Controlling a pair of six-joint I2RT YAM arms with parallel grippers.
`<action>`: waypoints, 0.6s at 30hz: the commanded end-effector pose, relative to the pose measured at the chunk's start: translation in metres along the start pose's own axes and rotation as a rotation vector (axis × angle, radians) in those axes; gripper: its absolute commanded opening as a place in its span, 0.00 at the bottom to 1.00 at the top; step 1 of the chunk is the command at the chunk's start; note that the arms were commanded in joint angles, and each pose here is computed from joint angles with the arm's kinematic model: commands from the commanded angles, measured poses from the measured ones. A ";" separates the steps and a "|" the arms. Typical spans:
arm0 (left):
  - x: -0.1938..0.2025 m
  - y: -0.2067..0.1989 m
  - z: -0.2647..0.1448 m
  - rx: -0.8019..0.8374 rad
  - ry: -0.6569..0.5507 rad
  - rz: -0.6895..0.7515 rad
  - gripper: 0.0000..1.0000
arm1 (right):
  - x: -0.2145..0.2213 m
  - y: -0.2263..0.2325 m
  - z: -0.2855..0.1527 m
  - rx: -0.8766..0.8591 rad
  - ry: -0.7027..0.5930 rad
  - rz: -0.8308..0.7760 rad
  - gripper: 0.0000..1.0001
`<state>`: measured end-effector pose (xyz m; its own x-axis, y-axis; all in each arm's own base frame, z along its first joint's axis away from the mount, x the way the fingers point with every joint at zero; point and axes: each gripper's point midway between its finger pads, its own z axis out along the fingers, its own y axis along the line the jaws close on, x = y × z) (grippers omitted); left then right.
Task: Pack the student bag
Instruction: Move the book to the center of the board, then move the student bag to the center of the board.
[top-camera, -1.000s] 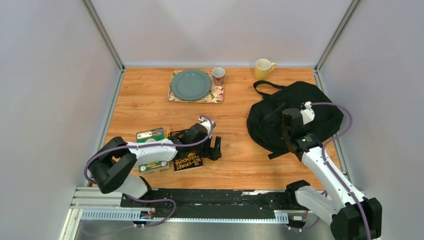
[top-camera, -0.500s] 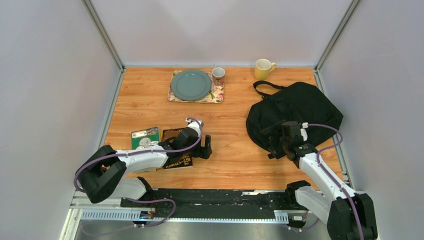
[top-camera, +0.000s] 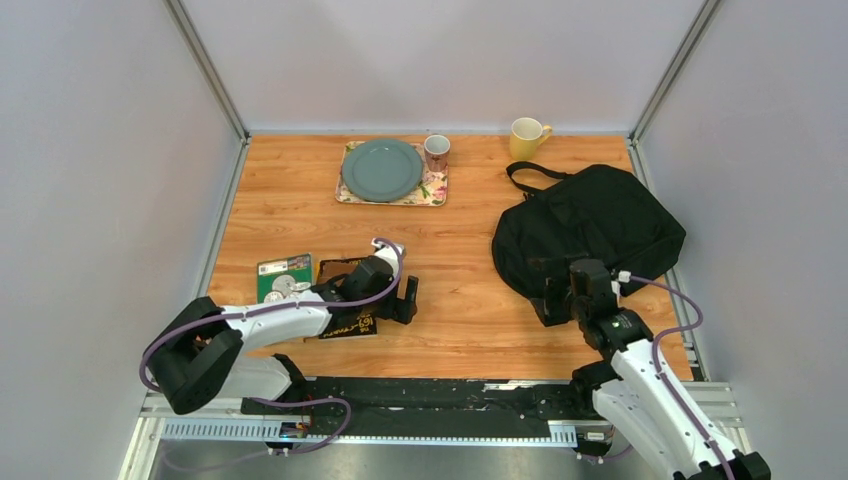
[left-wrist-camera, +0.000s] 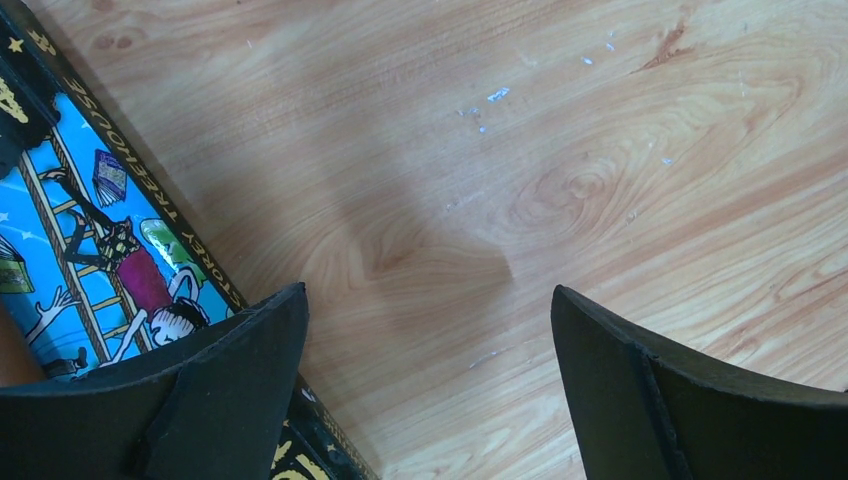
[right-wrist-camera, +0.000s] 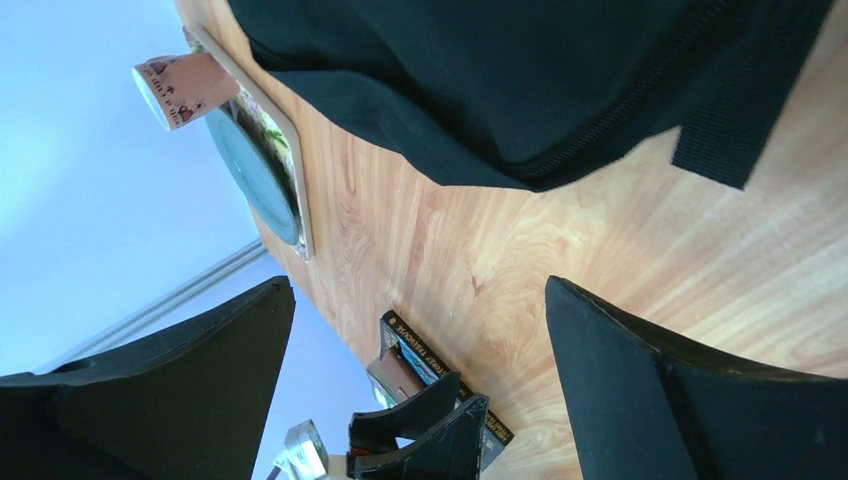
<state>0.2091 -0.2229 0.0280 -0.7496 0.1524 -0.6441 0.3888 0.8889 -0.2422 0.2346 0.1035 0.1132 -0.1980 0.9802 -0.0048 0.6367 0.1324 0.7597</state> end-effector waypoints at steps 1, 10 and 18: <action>-0.011 -0.004 -0.009 0.012 0.010 0.027 0.99 | 0.003 0.001 -0.006 0.062 0.002 0.133 1.00; -0.039 -0.040 -0.017 0.160 -0.042 0.030 0.99 | -0.022 -0.008 0.026 0.154 -0.163 0.205 0.96; -0.048 -0.053 -0.027 0.231 -0.076 0.021 0.99 | -0.050 -0.012 0.063 0.168 -0.275 0.145 0.76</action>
<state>0.2046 -0.2496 0.0603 -0.7448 0.1687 -0.6457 0.4751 0.8134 -0.3356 0.2533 0.0758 0.0553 0.0478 0.9983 -0.0341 0.8108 -0.0188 0.5850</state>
